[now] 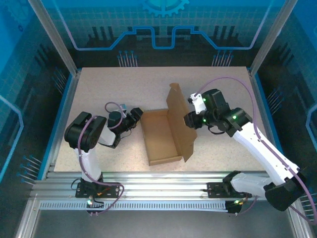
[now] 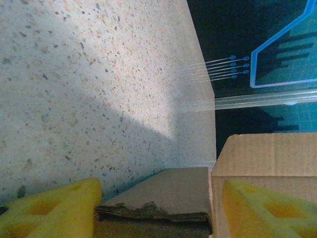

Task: Fold the paper box

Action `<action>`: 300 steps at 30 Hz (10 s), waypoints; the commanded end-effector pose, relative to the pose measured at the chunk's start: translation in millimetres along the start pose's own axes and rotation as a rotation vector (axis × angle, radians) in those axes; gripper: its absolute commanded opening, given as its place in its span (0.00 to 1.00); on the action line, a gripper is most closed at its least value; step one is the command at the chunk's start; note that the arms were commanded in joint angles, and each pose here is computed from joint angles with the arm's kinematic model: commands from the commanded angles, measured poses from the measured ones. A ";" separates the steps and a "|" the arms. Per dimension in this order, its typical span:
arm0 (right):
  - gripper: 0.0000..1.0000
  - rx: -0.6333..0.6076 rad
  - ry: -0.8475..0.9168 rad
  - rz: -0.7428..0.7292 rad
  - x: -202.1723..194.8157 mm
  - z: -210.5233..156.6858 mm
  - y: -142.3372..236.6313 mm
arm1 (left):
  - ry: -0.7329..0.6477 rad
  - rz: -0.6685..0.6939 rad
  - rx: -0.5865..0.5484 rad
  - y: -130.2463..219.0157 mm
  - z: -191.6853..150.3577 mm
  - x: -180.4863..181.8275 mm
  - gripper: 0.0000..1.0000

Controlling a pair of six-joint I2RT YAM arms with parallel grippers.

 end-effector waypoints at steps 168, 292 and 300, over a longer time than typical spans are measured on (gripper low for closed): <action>0.20 -0.064 0.042 -0.049 -155.3 -2.6 -37.5 | -1.008 0.223 0.326 18.6 -31.4 -141.2 0.21; 0.06 -0.409 -0.288 -0.341 -84.5 -125.3 -63.9 | -0.513 0.104 -0.118 60.2 -138.7 -96.9 0.20; 0.06 -0.407 -0.290 -0.337 -84.2 -125.5 -64.7 | -0.519 0.082 -0.129 59.7 -135.4 -111.1 0.21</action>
Point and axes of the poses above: each hand's point on the last joint's axis, 136 mm out from that joint toward the fingers, its own y axis back along the fingers, its own x axis along the line the jaws close on, z = x × y, the point moved 5 cm from there along y, back along the fingers, and after that the axes turned 5 degrees about y, right-handed, at the moved point
